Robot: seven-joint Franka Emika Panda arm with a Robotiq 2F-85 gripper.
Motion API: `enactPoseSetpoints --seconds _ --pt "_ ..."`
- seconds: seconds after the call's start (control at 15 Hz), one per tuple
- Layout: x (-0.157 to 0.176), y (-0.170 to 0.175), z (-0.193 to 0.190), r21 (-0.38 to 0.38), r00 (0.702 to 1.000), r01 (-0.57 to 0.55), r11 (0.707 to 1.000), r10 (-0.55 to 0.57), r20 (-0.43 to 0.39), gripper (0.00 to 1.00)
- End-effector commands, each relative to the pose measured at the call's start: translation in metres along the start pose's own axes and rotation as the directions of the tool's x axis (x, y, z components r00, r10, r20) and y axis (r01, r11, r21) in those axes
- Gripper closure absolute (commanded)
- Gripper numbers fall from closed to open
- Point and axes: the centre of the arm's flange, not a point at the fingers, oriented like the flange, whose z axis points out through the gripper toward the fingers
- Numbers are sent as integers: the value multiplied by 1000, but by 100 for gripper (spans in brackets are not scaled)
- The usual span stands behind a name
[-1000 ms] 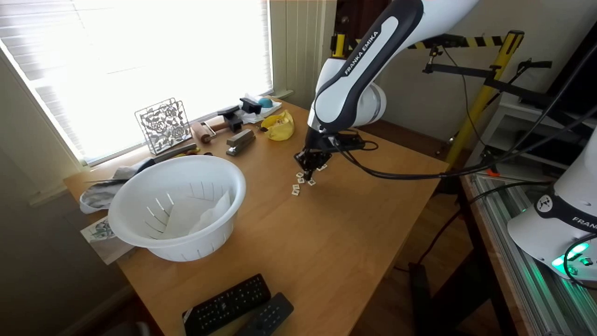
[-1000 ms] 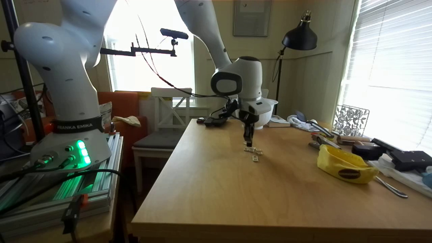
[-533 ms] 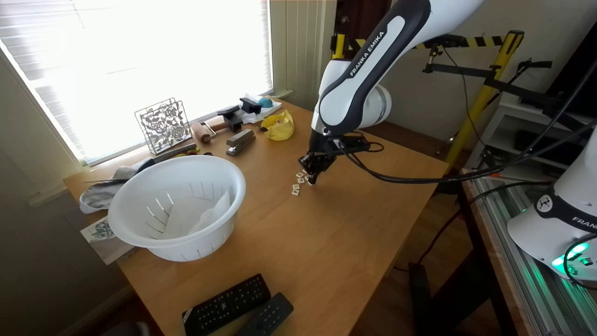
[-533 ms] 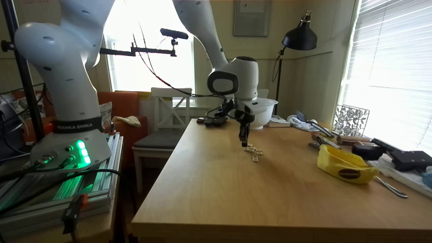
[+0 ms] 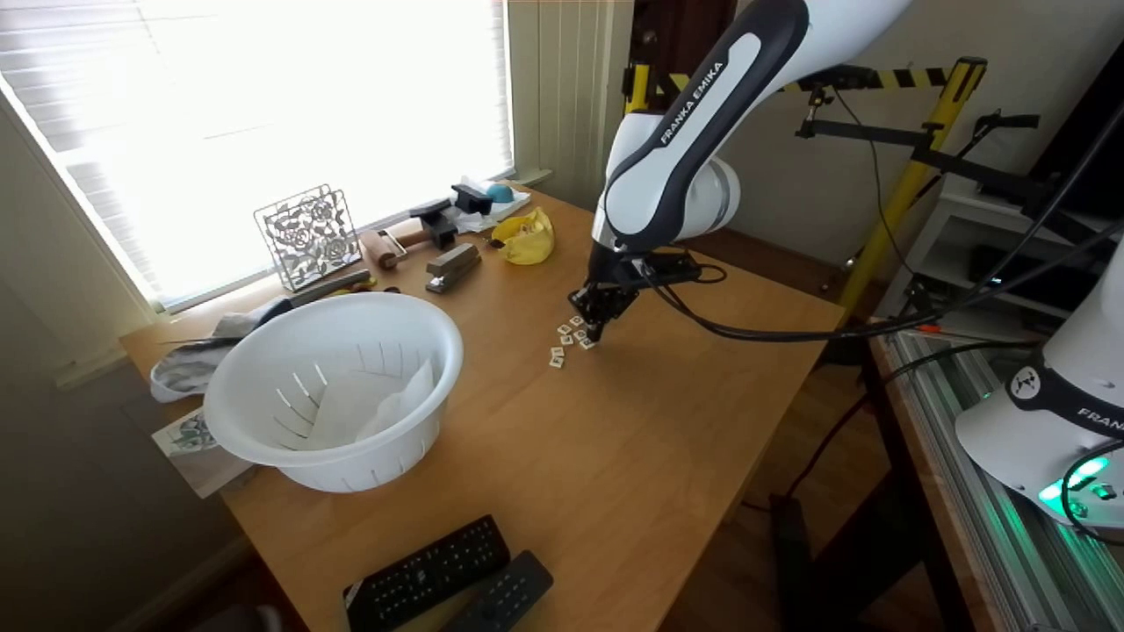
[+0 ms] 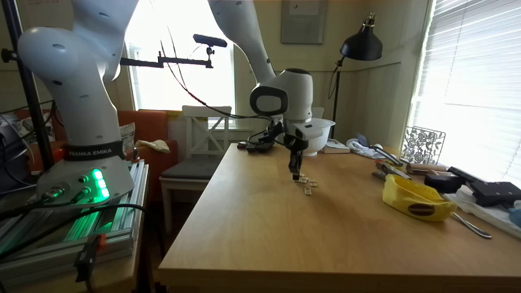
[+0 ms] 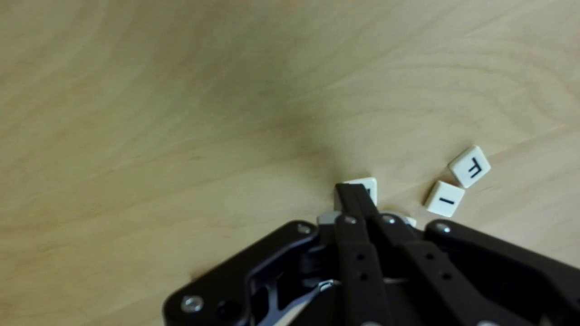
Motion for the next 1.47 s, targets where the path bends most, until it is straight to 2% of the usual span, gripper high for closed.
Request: enactPoseSetpoints --seconds 0.0,0.6,1.4 --pt "-3 3 0 -1 1000 -1 1000 1 4 100" --pt "4 1 13 30 999 19 999 -20 36 100" --pt "26 -4 16 80 999 24 996 -27 25 100"
